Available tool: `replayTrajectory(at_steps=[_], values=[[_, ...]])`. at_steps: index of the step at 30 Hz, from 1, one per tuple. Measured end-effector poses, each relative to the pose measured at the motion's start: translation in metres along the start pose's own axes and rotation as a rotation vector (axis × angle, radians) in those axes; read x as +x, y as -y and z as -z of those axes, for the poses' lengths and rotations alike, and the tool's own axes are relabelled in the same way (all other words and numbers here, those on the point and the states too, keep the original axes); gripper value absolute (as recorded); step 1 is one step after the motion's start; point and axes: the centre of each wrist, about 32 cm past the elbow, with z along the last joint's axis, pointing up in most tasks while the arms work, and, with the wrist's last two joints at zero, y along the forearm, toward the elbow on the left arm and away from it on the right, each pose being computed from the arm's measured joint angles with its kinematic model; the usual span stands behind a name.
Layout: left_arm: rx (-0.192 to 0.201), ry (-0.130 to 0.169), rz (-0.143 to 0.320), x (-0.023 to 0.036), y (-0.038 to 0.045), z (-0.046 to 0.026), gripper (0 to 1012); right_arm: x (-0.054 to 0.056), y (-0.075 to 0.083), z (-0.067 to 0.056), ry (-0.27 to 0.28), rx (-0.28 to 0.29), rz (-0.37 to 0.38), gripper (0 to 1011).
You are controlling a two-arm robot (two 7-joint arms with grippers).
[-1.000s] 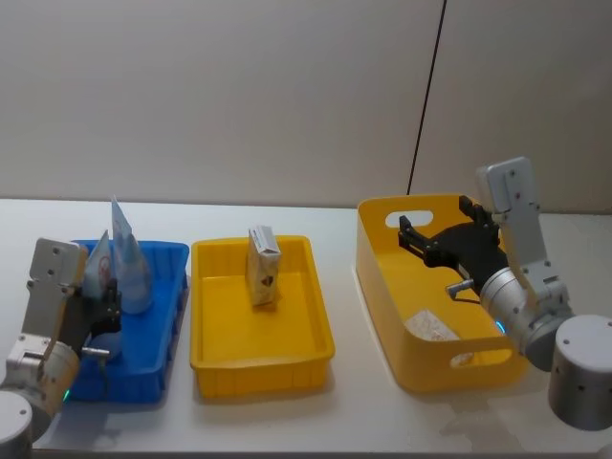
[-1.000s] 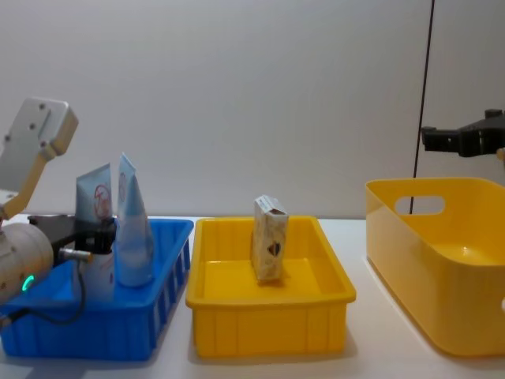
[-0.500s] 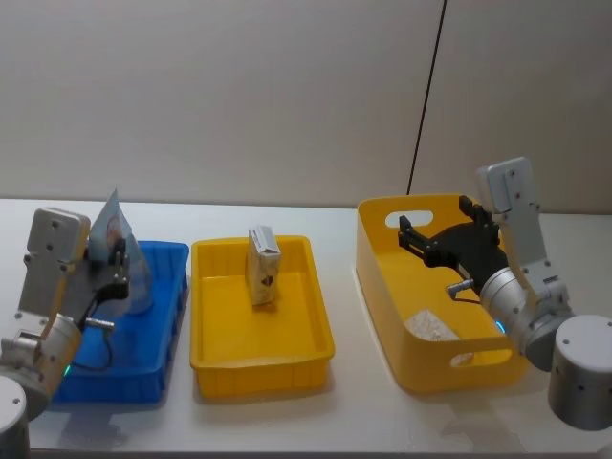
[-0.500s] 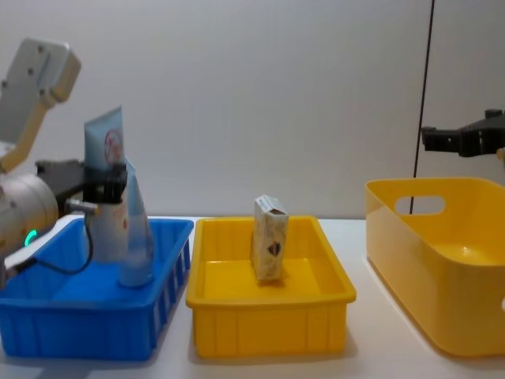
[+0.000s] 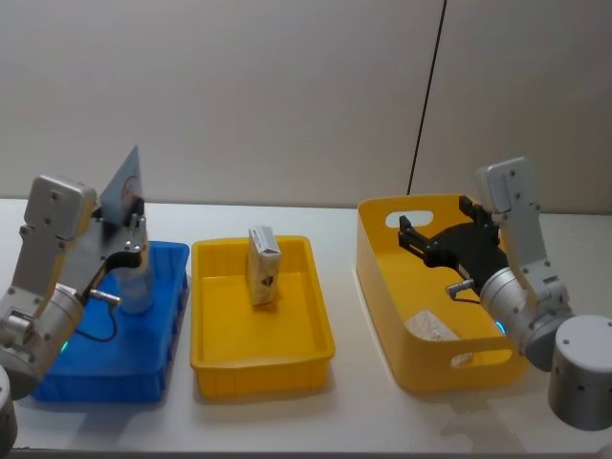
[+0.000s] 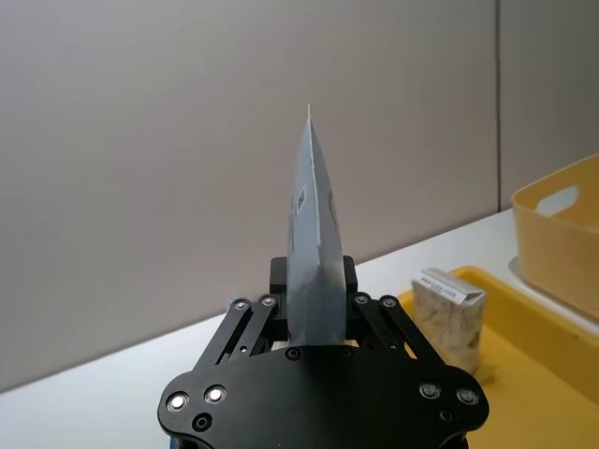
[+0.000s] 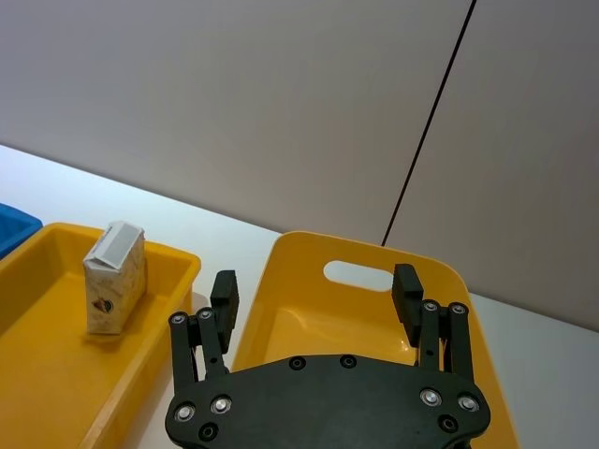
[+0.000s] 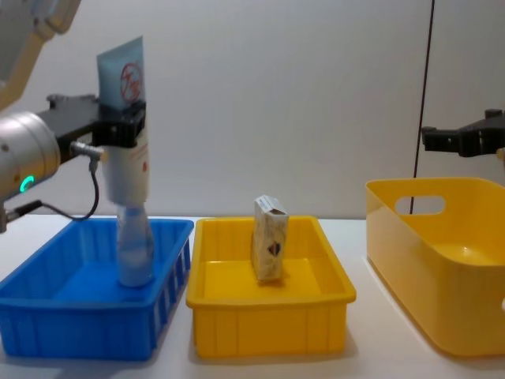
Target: Bimanual collaborative sorting of washing and personal care products
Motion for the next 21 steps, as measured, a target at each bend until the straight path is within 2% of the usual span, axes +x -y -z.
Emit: replayTrajectory(at_steps=[9, 11, 17, 21], values=[[-0.065, 0.003, 0.095, -0.0005, 0.0017, -0.0149, 248, 0.000, 0.000, 0.000, 0.000, 0.000, 0.000, 1004], [-0.085, -0.005, 0.134, -0.0020, 0.0035, -0.0192, 248, 0.000, 0.000, 0.000, 0.000, 0.000, 0.000, 1004], [-0.117, -0.025, 0.205, -0.0062, 0.0075, -0.0253, 248, 0.000, 0.000, 0.000, 0.000, 0.000, 0.000, 1004], [-0.141, -0.046, 0.272, -0.0108, 0.0117, -0.0299, 248, 0.000, 0.000, 0.000, 0.000, 0.000, 0.000, 1004]])
